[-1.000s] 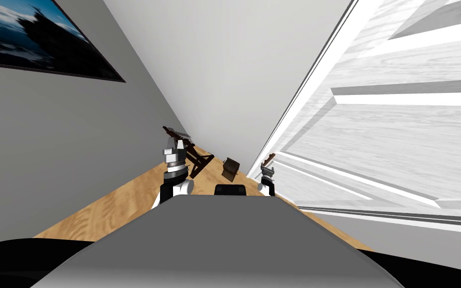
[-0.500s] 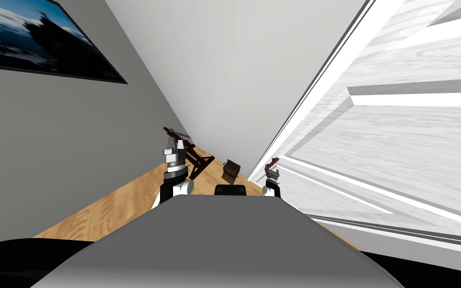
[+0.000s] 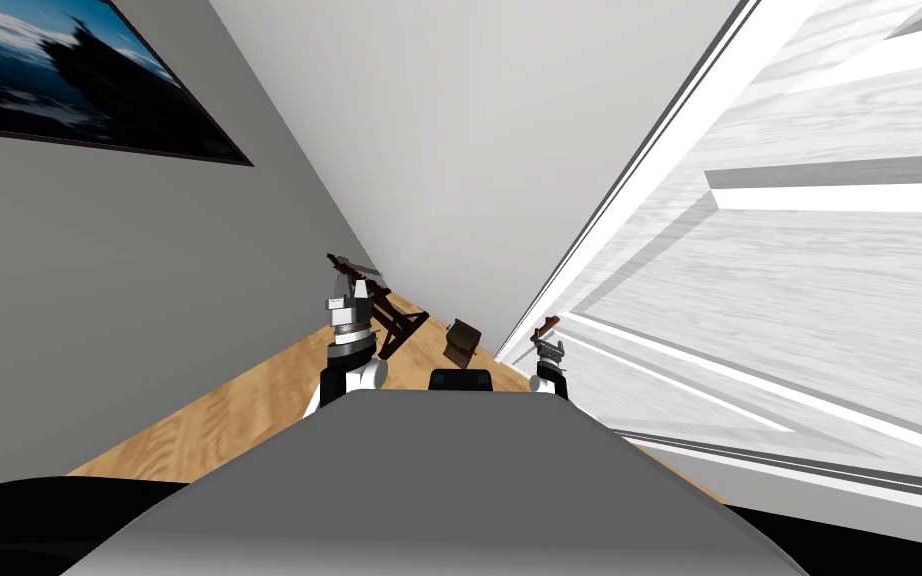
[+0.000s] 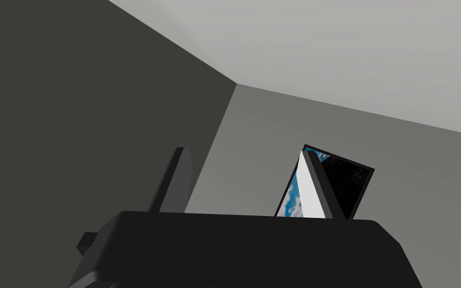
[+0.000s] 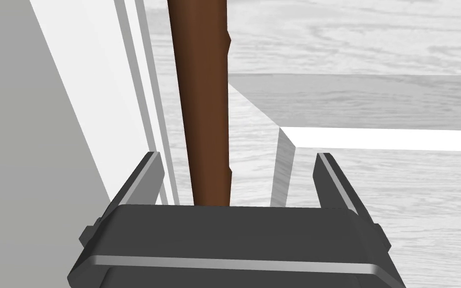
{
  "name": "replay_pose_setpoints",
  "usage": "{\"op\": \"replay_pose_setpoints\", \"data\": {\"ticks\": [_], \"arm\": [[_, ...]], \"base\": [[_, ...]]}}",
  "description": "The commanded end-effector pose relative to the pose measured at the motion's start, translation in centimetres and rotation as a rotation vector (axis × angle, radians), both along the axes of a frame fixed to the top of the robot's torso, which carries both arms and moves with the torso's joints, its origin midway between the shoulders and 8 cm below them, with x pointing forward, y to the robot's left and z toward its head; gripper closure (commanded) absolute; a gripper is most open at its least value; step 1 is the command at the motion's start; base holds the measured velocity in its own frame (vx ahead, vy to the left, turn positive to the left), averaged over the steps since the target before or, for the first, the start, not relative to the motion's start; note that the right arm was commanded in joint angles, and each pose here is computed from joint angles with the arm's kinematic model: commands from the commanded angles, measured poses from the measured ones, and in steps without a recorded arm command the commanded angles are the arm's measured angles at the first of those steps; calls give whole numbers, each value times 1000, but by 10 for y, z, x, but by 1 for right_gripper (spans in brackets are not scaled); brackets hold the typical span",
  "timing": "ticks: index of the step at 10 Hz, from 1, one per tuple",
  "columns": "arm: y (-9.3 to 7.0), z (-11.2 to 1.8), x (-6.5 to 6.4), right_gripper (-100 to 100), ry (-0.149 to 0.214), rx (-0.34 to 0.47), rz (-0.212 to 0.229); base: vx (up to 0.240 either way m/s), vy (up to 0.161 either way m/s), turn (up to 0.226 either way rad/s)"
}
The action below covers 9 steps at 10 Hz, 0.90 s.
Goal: Pull the door open
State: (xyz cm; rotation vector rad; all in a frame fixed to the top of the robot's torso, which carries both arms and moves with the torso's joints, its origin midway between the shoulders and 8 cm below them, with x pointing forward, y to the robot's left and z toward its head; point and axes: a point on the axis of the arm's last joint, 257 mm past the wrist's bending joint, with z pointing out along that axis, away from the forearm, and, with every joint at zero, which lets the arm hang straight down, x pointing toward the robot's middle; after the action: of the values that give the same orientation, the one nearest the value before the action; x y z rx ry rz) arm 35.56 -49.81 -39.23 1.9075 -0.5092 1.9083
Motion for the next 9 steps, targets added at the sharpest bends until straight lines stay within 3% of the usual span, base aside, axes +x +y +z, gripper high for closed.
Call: {"op": "replay_pose_setpoints", "data": {"ticks": [1,9], "arm": [[0,0,0,-100,0,0,0],[-1,1,3,-100,0,0,-4]], "base": [[0,0,0],[-1,-6,16]]}}
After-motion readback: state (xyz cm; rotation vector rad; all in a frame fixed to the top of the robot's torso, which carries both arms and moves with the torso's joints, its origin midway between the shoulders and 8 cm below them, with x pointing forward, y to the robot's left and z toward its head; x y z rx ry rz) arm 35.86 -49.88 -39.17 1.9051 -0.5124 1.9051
